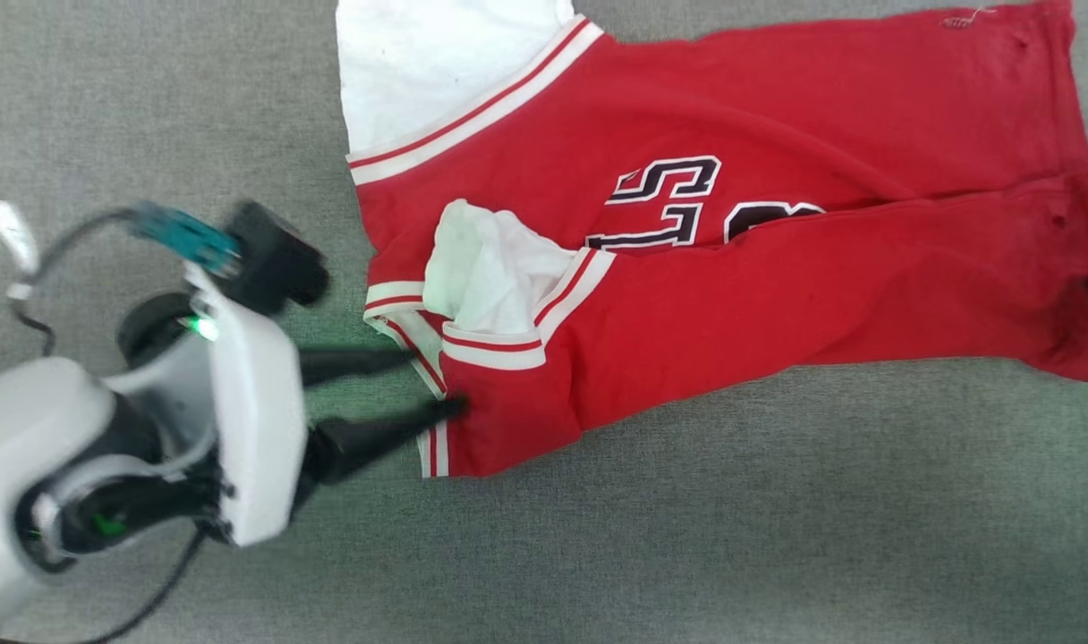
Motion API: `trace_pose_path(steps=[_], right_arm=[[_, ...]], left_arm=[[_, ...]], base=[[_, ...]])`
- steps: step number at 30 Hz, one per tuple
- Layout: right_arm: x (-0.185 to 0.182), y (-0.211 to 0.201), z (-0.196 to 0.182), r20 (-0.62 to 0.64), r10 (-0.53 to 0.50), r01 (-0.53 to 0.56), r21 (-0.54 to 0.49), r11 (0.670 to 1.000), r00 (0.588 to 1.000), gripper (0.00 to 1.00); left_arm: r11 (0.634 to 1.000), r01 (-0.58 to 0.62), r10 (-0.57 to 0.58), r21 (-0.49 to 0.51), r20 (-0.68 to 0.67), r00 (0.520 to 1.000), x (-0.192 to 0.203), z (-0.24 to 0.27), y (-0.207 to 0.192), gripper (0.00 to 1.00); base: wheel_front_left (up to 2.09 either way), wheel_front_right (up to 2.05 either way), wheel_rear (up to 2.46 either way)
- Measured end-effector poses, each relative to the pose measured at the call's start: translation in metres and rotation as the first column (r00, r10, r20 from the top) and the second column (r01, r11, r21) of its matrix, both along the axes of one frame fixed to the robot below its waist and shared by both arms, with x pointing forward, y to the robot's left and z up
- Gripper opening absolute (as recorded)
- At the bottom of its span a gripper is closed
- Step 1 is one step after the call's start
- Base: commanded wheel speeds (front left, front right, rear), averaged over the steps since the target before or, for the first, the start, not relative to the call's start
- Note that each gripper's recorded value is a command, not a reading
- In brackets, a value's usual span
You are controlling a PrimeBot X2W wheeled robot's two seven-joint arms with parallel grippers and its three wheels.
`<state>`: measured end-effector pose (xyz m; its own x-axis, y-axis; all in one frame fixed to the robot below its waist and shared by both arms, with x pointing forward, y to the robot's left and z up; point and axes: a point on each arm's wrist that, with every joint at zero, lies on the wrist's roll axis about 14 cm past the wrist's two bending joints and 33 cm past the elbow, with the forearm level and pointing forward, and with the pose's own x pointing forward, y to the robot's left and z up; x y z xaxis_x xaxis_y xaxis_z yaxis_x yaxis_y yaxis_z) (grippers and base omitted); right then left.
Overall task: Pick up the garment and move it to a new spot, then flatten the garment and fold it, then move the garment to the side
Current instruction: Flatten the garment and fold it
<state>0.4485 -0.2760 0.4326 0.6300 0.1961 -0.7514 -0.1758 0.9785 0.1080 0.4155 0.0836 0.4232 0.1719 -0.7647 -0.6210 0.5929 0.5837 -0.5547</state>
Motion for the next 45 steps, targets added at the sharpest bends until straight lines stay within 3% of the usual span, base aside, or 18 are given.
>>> trace_pose_path(steps=[4, 9, 13, 14, 15, 18, 20, 22, 26, 32, 35, 39, 45], right_arm=[[0.012, 0.001, 0.037, 0.165, -0.034, 0.025, 0.055, 0.998, 0.986, 1.0], [0.024, 0.011, 0.074, 0.38, -0.034, 0.006, 0.076, 0.997, 0.924, 1.0], [0.032, 0.031, 0.093, 0.537, -0.051, -0.025, 0.134, 0.991, 0.842, 1.0], [0.035, 0.035, 0.102, 0.611, -0.07, -0.025, 0.146, 0.989, 0.788, 1.0], [0.035, 0.035, 0.105, 0.642, -0.081, -0.022, 0.151, 0.988, 0.763, 1.0], [0.032, 0.038, 0.104, 0.685, -0.101, -0.014, 0.161, 0.987, 0.722, 1.0], [0.028, 0.038, 0.101, 0.699, -0.113, -0.007, 0.167, 0.986, 0.706, 1.0], [0.025, 0.036, 0.102, 0.714, -0.138, 0.005, 0.185, 0.983, 0.686, 1.0], [0.018, 0.026, 0.102, 0.725, -0.165, 0.041, 0.185, 0.982, 0.669, 1.0], [0.009, 0.013, 0.099, 0.721, -0.187, 0.082, 0.179, 0.98, 0.667, 1.0], [0.005, 0.011, 0.094, 0.707, -0.191, 0.093, 0.176, 0.98, 0.681, 1.0], [0.002, 0.013, 0.084, 0.678, -0.182, 0.09, 0.169, 0.982, 0.712, 1.0], [0.004, 0.012, 0.079, 0.666, -0.174, 0.091, 0.158, 0.983, 0.725, 1.0]], left_arm=[[0.993, -0.097, 0.103, -0.064, 0.105, 0.989, 0.022, 0.027, 0.007, 1.0], [0.971, -0.212, 0.234, -0.113, 0.238, 0.943, 0.054, 0.05, 0.026, 1.0], [0.925, -0.348, 0.379, -0.151, 0.346, 0.858, 0.092, 0.054, 0.045, 1.0], [0.898, -0.405, 0.44, -0.172, 0.396, 0.806, 0.114, 0.055, 0.052, 1.0], [0.883, -0.431, 0.468, -0.186, 0.412, 0.782, 0.125, 0.056, 0.055, 1.0], [0.847, -0.489, 0.526, -0.209, 0.466, 0.711, 0.16, 0.061, 0.061, 1.0], [0.836, -0.51, 0.541, -0.204, 0.47, 0.698, 0.179, 0.06, 0.06, 1.0], [0.843, -0.514, 0.521, -0.158, 0.475, 0.709, 0.193, 0.053, 0.054, 1.0], [0.872, -0.49, 0.444, -0.016, 0.447, 0.776, 0.214, 0.034, 0.042, 1.0], [0.876, -0.419, 0.364, 0.24, 0.24, 0.9, 0.218, -0.003, 0.034, 1.0], [0.868, -0.346, 0.319, 0.356, 0.134, 0.938, 0.212, -0.016, 0.037, 1.0], [0.856, -0.317, 0.315, 0.408, 0.073, 0.946, 0.216, -0.019, 0.039, 1.0], [0.852, -0.294, 0.309, 0.433, 0.038, 0.95, 0.22, -0.034, 0.039, 1.0]], base=[[0.0, 0.0, 0.0], [0.0, 0.0, 0.0], [0.0, 0.0, 0.0], [0.0, 0.0, 0.0], [0.0, 0.0, 0.0], [0.0, 0.0, 0.0], [0.0, 0.0, 0.0], [0.0, 0.0, 0.0], [0.0, 0.0, 0.0], [0.0, 0.0, 0.0], [0.0, 0.0, 0.0], [0.0, 0.0, 0.0], [0.0, 0.0, 0.0]])
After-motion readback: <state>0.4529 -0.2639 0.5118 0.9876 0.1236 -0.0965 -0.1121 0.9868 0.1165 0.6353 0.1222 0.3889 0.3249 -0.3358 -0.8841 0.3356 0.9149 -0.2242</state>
